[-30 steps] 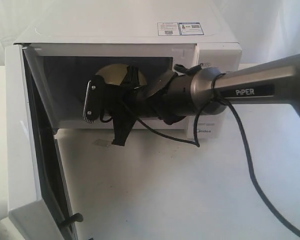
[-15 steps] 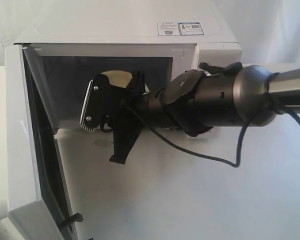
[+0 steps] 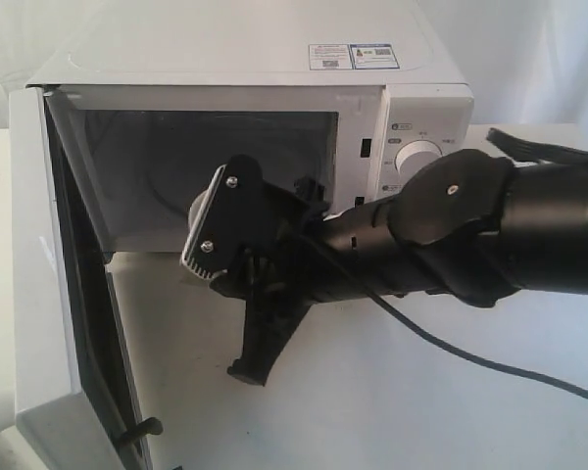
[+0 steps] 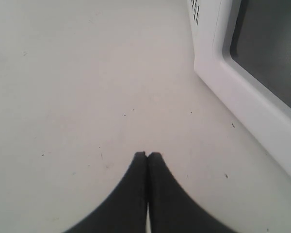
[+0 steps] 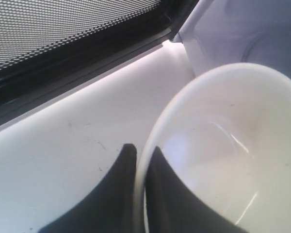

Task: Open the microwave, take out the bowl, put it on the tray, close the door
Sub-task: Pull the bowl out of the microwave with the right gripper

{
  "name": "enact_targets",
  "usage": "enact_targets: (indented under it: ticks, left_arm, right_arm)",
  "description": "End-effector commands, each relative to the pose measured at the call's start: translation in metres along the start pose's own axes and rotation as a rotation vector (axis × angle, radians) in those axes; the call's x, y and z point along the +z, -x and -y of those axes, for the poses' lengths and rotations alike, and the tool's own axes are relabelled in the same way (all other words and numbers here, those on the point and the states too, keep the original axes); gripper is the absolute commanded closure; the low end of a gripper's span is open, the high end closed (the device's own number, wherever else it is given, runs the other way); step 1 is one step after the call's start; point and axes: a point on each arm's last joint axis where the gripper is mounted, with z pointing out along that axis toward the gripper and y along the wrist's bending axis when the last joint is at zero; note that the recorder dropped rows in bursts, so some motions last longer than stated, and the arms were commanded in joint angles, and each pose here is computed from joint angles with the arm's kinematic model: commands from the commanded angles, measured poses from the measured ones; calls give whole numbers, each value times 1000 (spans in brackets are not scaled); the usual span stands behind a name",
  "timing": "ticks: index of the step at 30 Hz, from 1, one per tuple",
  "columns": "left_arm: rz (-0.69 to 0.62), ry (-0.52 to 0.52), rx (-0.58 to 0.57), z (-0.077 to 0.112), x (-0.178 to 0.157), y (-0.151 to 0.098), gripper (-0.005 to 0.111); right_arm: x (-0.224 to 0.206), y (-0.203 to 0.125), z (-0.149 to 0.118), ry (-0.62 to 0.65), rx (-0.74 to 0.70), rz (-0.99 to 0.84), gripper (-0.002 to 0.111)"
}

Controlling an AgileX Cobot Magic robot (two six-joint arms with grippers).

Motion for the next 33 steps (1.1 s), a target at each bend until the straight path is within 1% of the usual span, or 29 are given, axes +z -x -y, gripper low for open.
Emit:
enact_targets:
  ticks: [1,4,6,8,12,16,20,22,24,26,33]
  left_arm:
    - [-3,-5,0,0,0,-2,107]
    - [-3,-5,0,0,0,-2,107]
    - [-3,-5,0,0,0,-2,107]
    - [-3,-5,0,0,0,-2,107]
    - [-3,-5,0,0,0,-2,107]
    - [-3,-5,0,0,0,-2,107]
    - [-3,-5,0,0,0,-2,107]
    - [-3,-5,0,0,0,-2,107]
    - [-3,-5,0,0,0,-2,107]
    - [-3,-5,0,0,0,-2,107]
    - [-3,-5,0,0,0,-2,107]
  right_arm:
    - [-15,-5,-10,90,8,-78,108]
    - [-21,-19,-16,154,-13,-244,108]
    - [-28,-22,-11,112,-11,-323,108]
    - [-40,-21,-7,71,33,-383,108]
    - [-63,-20,-4,74,48,-517,108]
    - [-76,-28,-1,8,90,-615,108]
    - [-77,-42,6,-65,146,-650,108]
    - [-76,-49,11,-101,199,-627,108]
    - [-74,-54,16,-128,221,-600,108]
    - [-74,-63,20,-150,243,-583,108]
    - [-80,-92,35,-207,334,-613,108]
